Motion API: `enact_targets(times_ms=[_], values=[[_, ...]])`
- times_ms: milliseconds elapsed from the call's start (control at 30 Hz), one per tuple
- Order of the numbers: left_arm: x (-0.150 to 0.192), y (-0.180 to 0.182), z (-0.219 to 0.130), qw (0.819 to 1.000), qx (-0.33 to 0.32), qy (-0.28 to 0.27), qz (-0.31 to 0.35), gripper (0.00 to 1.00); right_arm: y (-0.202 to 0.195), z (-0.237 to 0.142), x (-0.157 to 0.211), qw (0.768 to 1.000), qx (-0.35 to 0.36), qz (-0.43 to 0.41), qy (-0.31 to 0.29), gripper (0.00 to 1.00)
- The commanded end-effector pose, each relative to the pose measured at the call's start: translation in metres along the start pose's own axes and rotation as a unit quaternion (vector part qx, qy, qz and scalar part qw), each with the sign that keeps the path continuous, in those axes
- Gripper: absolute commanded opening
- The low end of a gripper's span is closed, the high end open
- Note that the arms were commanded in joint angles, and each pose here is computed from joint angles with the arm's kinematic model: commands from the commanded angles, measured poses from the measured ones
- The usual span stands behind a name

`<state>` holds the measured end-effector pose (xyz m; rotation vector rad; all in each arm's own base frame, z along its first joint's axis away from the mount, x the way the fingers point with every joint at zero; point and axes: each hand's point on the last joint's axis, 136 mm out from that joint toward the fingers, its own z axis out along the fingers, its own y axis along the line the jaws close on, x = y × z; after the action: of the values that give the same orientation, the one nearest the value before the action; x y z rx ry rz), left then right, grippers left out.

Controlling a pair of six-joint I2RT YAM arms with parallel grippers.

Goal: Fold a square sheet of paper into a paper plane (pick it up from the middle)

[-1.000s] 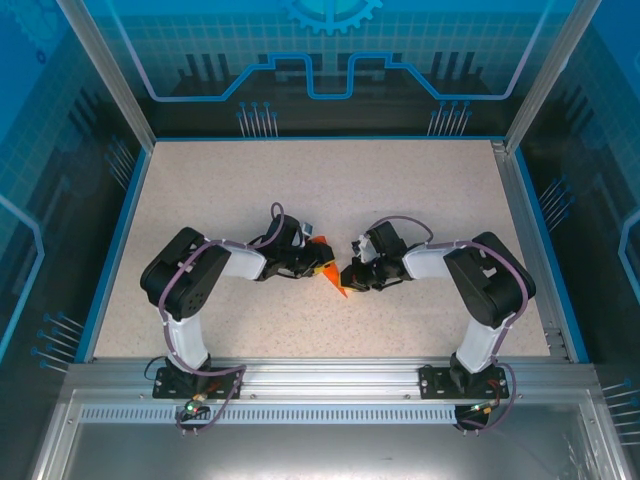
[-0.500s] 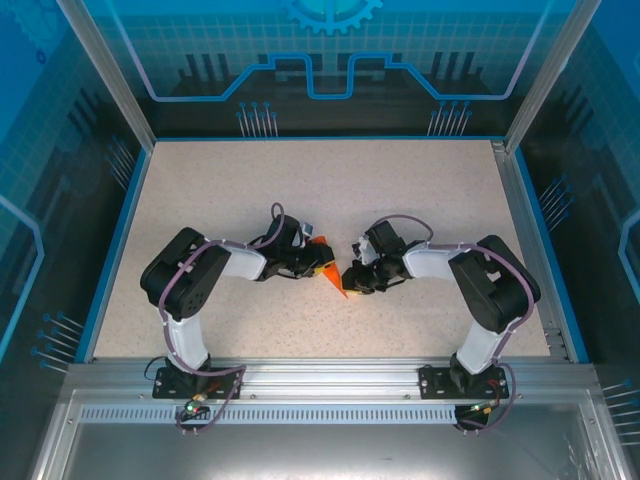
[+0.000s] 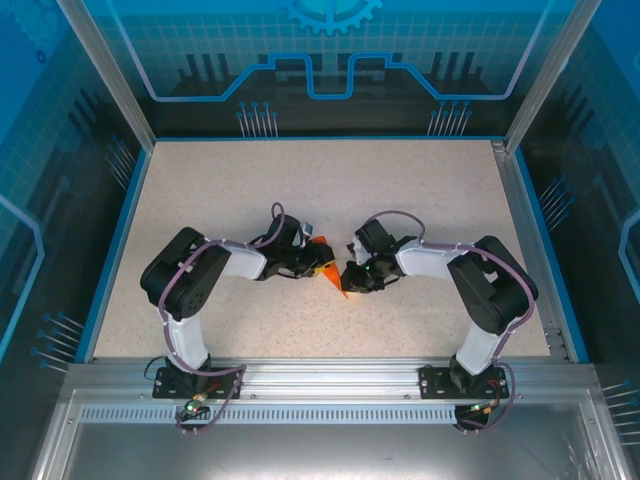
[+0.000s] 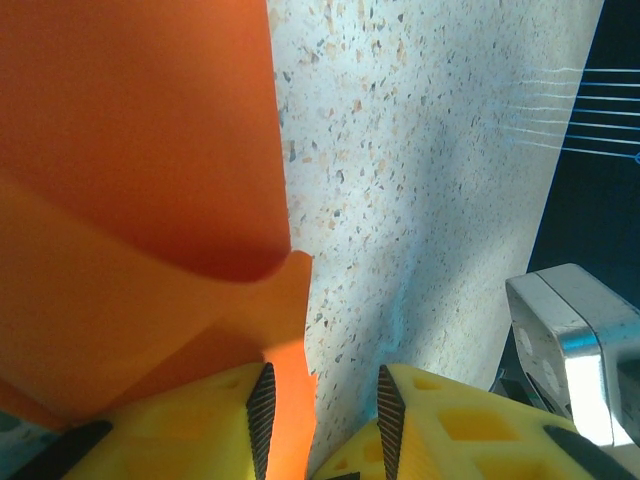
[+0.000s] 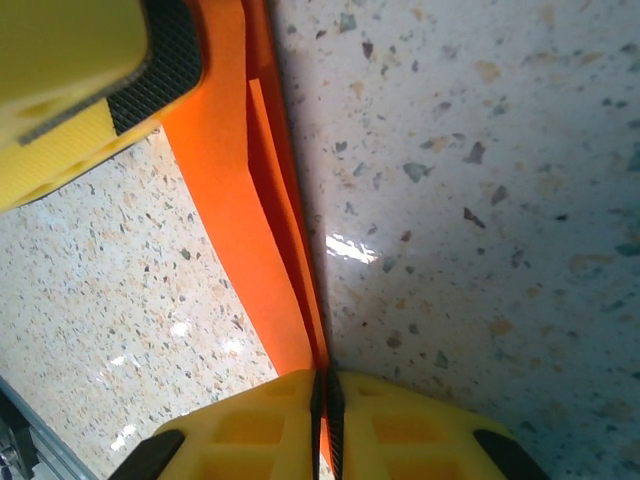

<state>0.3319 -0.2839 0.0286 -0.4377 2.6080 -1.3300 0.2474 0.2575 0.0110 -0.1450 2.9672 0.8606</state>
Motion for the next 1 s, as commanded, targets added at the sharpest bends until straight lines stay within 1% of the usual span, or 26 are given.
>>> enact_targets(times_ms=[0,200,333,433,600,667,867,967], values=[[0.007,0.029,0.005,0.999,-0.048,0.012,-0.013,0.36,-0.016,0.001,0.021,0.998,0.042,0.011,0.034,0.14],[0.008,0.029,0.004,0.999,-0.049,0.012,-0.013,0.36,0.004,-0.017,0.011,1.000,0.012,-0.007,0.000,0.16],[0.008,0.029,0.004,0.999,-0.049,0.012,-0.013,0.36,0.017,-0.026,0.006,1.000,-0.014,-0.020,-0.018,0.19],[0.008,0.030,0.004,0.999,-0.050,0.013,-0.014,0.36,0.022,-0.023,0.005,0.999,-0.025,-0.022,-0.011,0.25],[0.007,0.028,0.004,0.999,-0.048,0.013,-0.013,0.36,0.016,-0.006,0.012,1.000,-0.016,-0.017,0.015,0.26],[0.008,0.028,0.004,0.999,-0.049,0.014,-0.014,0.36,0.020,-0.005,0.005,1.000,-0.016,-0.019,0.012,0.23],[0.008,0.029,0.003,0.999,-0.051,0.013,-0.012,0.36,0.003,0.002,0.014,0.999,0.023,-0.014,0.028,0.16],[0.009,0.029,0.003,0.998,-0.052,0.015,-0.013,0.35,-0.004,0.003,0.018,0.999,0.035,-0.010,0.033,0.14]])
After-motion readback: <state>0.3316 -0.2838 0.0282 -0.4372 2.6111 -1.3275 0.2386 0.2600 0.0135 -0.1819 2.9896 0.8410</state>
